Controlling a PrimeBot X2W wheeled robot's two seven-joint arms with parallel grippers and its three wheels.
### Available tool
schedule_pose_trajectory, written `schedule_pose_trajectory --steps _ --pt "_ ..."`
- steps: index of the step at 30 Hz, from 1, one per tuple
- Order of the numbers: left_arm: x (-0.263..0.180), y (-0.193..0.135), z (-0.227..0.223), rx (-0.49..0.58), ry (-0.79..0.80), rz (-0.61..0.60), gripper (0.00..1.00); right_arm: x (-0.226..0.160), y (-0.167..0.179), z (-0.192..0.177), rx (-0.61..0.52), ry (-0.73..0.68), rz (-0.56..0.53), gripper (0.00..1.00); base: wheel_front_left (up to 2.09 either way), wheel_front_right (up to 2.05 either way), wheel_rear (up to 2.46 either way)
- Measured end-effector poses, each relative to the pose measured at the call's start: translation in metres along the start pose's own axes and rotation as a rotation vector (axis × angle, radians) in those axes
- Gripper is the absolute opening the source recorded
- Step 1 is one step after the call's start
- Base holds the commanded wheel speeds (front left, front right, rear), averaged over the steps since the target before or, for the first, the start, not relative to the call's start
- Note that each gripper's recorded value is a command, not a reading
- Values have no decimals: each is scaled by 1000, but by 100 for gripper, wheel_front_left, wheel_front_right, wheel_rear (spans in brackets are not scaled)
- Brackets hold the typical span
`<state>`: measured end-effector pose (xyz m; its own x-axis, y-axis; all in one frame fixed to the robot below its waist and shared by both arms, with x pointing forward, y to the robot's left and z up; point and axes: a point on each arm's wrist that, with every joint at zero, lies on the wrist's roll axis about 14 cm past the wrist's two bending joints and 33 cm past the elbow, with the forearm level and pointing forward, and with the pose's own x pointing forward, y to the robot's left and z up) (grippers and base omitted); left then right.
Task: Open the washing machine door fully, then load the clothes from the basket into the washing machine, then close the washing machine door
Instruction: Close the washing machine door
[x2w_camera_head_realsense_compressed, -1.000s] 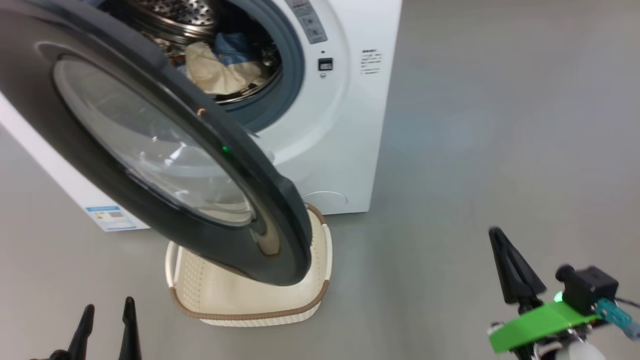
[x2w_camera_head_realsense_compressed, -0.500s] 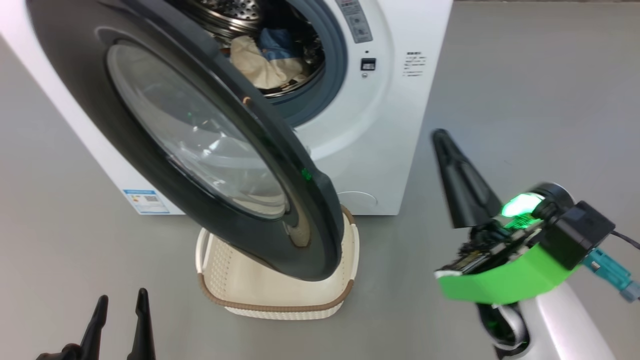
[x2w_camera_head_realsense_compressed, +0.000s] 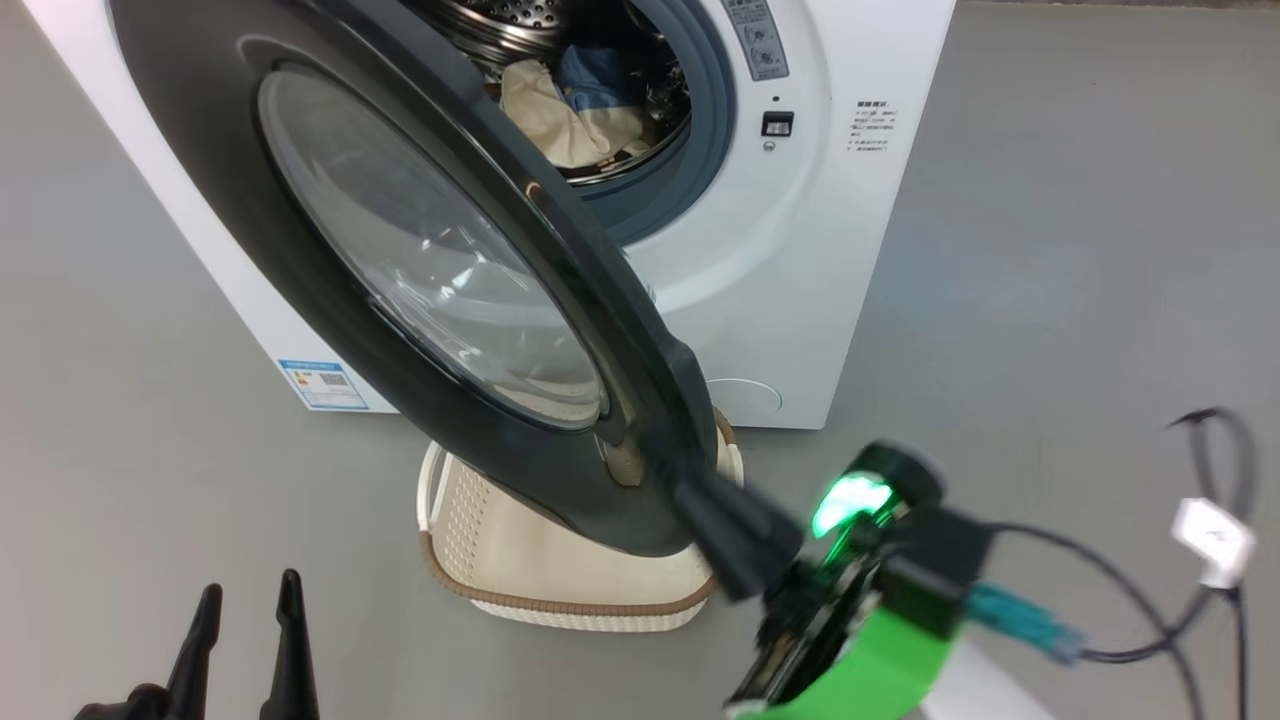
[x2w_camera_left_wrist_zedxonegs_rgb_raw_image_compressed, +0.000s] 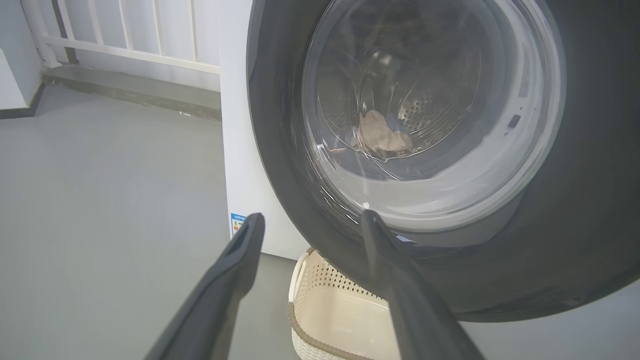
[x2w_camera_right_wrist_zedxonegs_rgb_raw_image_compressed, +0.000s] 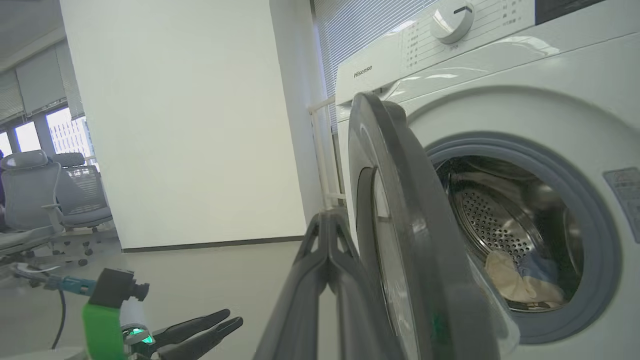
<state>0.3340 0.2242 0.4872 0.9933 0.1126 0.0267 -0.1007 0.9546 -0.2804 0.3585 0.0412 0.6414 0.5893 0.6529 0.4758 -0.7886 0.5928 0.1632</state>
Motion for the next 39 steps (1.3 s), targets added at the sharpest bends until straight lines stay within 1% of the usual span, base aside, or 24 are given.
schedule_pose_trajectory --steps 5,9,13,16,20,21,28,33,39 --pt "-1 1 0 -10 0 8 100 -10 8 -37 38 120 22 0 0 0 0" --pt "-2 3 -2 -11 3 17 100 -18 2 -61 86 191 -3 0 0 0 0" --pt "1 3 0 -12 -2 18 100 -27 -2 -83 102 261 -20 0 0 0 0" --pt "1 3 -2 -13 3 20 100 -30 -5 -91 106 285 -29 0 0 0 0" --pt "2 2 -7 -16 20 22 100 -38 -16 -108 116 338 -65 0 0 0 0" --pt "3 2 -8 -16 24 23 100 -40 -24 -114 117 351 -87 0 0 0 0" --pt "8 0 -9 -15 23 17 100 -42 -47 -116 117 347 -161 0 0 0 0" --pt "10 0 -13 -13 37 17 100 -40 -55 -118 128 337 -189 0 0 0 0" --pt "22 -3 -11 -11 27 6 100 -32 -77 -114 117 306 -237 0 0 0 0"
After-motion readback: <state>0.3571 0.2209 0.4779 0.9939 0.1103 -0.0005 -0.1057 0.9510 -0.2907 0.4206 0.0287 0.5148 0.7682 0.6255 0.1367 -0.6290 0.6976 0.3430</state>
